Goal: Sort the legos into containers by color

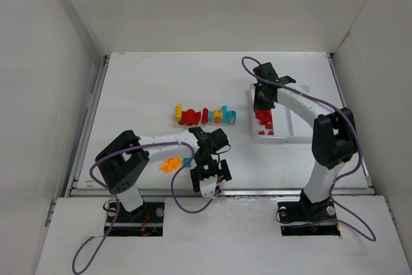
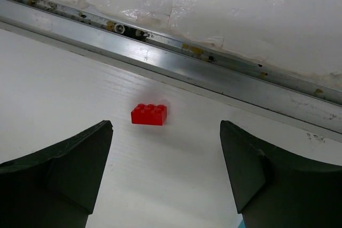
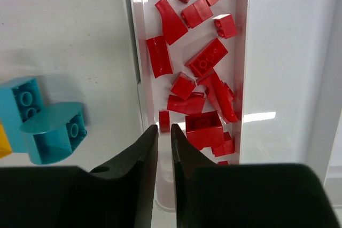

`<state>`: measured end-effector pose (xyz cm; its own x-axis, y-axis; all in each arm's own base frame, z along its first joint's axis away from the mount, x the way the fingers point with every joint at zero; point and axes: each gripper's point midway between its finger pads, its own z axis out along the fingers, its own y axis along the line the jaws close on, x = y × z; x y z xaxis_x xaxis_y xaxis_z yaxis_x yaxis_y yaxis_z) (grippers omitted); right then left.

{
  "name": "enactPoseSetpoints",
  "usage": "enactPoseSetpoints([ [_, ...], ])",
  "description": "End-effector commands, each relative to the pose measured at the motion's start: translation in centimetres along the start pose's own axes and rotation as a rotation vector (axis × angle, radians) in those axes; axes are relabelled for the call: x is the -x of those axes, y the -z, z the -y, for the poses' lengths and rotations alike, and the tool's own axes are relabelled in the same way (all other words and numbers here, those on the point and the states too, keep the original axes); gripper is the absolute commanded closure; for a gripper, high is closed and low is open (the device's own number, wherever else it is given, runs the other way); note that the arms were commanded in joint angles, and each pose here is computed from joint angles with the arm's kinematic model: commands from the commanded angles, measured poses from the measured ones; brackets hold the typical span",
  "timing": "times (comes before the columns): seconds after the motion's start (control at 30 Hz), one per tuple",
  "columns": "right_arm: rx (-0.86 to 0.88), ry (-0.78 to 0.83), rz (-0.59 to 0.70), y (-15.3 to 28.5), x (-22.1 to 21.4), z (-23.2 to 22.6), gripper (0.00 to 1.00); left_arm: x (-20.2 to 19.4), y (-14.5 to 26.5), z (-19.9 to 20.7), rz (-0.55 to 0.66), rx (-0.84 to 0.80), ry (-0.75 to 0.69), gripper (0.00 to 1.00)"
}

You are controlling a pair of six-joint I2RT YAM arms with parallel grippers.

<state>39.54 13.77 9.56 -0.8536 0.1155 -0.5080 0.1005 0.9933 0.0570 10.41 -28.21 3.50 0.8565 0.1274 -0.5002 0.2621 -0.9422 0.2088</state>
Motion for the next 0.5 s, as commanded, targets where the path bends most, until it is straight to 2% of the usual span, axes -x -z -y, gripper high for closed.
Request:
enactPoseSetpoints([
  [0.0, 0.007, 0.003, 0.029, 0.3, 1.4, -0.3, 0.79, 0.9, -0.3, -0.3, 0.036, -0.033, -0.184, 0.21],
  [0.03, 0.001, 0.006, 0.017, -0.2, 1.1, -0.2, 0.75, 0.9, -0.1, -0.6, 0.032, -0.025, -0.177, 0.21],
  [0.07, -0.005, 0.021, 0.004, -0.7, 0.8, -0.1, 0.68, 0.9, -0.5, -0.7, 0.035, -0.031, -0.184, 0.21],
  [0.1, -0.001, 0.019, 0.012, -0.5, 1.2, -0.3, 0.4, 0.8, -0.5, -0.9, 0.035, -0.031, -0.171, 0.21],
  [0.13, -0.005, 0.021, 0.004, -0.8, 1.0, -0.2, 0.31, 0.8, -0.5, -0.9, 0.035, -0.031, -0.17, 0.21],
  [0.23, -0.002, 0.029, 0.009, -0.8, 0.9, -0.2, 0.29, 1.1, -1.2, -1.2, 0.04, -0.043, -0.168, 0.21],
  [0.33, 0.001, 0.027, 0.018, -0.1, 0.8, 0.0, 0.29, 1.3, -1.2, -1.7, 0.039, -0.042, -0.157, 0.25],
  [0.47, 0.026, 0.016, 0.073, 2.4, 1.7, 0.1, 0.29, 1.0, -1.6, -1.3, 0.026, -0.069, -0.103, 0.38],
])
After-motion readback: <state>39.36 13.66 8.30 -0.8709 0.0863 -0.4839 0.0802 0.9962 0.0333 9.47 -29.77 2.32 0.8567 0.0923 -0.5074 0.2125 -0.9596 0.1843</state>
